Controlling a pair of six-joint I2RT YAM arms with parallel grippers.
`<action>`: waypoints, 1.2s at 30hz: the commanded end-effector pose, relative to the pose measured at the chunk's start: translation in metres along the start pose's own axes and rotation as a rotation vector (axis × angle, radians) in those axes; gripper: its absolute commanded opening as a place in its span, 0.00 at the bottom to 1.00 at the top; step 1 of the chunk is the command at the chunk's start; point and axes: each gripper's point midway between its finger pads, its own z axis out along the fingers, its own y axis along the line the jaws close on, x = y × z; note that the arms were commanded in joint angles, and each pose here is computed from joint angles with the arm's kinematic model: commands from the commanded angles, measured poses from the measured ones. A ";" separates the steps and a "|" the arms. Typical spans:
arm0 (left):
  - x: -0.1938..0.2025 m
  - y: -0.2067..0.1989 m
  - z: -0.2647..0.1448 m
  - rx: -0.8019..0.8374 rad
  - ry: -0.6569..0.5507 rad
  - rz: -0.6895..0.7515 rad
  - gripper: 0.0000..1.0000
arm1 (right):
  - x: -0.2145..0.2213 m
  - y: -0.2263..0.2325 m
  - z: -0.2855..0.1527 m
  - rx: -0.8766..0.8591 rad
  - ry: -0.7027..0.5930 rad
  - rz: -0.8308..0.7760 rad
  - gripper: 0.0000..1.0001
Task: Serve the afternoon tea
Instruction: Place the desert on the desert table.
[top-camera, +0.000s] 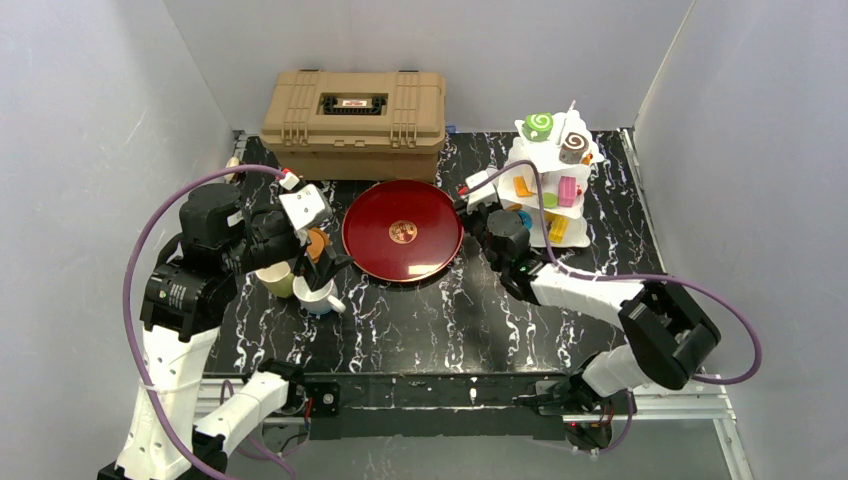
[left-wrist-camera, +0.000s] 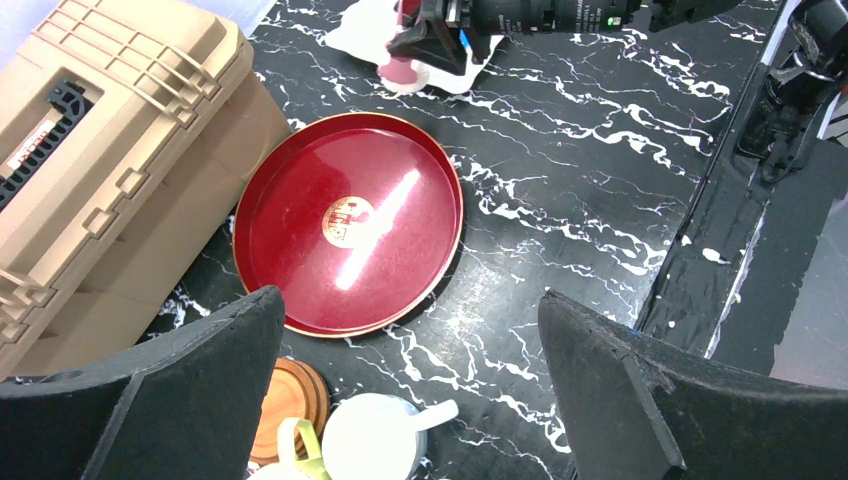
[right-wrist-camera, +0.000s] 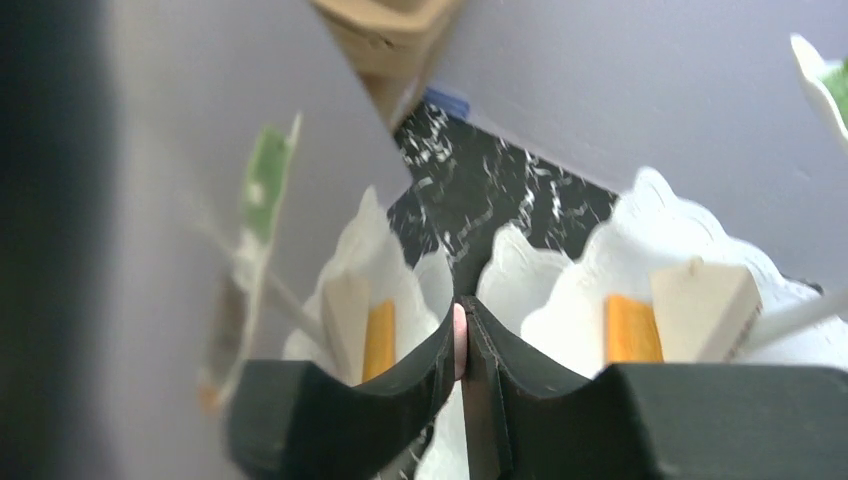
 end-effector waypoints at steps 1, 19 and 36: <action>-0.003 -0.007 -0.004 0.020 -0.010 -0.001 0.97 | -0.015 -0.033 -0.015 0.102 -0.036 0.007 0.42; -0.003 -0.004 -0.003 0.016 -0.002 0.003 0.97 | 0.043 -0.080 -0.016 0.272 0.046 -0.042 0.50; -0.005 -0.004 -0.004 0.016 -0.002 0.002 0.97 | 0.052 -0.071 -0.021 0.229 0.050 -0.001 0.70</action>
